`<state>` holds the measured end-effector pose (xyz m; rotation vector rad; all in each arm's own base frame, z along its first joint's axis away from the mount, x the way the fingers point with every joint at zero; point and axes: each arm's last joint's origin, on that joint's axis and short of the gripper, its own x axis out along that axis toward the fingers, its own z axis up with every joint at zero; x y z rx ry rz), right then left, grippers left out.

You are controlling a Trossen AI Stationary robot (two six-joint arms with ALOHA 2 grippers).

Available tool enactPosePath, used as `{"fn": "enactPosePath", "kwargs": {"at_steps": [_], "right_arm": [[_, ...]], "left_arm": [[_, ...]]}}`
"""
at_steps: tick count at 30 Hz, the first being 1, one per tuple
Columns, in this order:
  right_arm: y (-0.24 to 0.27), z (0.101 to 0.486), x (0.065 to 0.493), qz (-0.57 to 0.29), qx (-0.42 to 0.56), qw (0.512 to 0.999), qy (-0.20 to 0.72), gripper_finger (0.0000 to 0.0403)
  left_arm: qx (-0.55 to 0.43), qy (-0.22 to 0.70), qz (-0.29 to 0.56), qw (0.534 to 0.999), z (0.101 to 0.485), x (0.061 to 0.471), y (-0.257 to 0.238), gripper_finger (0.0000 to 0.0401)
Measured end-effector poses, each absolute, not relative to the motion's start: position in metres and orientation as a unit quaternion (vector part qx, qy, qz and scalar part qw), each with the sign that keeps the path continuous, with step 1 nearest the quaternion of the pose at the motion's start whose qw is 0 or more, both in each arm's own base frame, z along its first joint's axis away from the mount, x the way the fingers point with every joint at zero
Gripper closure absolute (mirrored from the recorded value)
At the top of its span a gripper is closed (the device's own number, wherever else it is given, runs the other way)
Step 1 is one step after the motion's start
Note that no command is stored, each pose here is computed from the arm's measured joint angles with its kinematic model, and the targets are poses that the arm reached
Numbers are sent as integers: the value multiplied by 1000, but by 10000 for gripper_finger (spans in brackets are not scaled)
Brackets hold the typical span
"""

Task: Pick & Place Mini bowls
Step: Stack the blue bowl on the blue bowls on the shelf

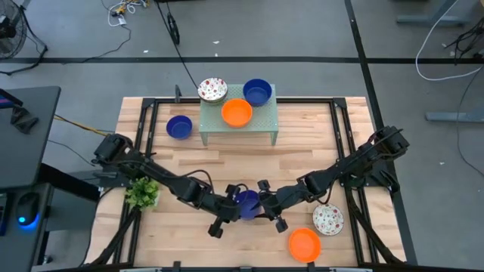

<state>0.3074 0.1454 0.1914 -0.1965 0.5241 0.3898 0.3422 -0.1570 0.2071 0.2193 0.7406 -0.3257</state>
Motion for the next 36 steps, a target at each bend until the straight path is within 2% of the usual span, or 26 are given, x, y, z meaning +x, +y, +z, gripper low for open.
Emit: {"fn": "enactPosePath", "kwargs": {"at_steps": [6,10,14,17,21,25,29,36], "right_arm": [[146,188,305,203,-99,934,277,389],[142,182,302,174,-107,927,314,390],[138,184,294,125,-127,923,340,398],[133,198,287,100,-135,927,335,398],[116,228,276,75,-154,937,304,399],[81,268,270,29,-164,951,260,400],[29,308,275,-30,-182,952,242,401],[-87,338,290,-93,-185,950,236,401]], "left_arm": [[123,354,-109,921,207,344,-153,362],[130,354,-77,923,213,341,-148,312],[148,393,-58,906,214,334,-137,259],[150,404,-49,901,198,330,-127,231],[138,385,-37,912,158,317,-111,219],[85,332,-30,939,129,299,-100,224],[42,269,-37,961,119,284,-97,226],[34,235,-11,971,116,279,-87,227]]}}
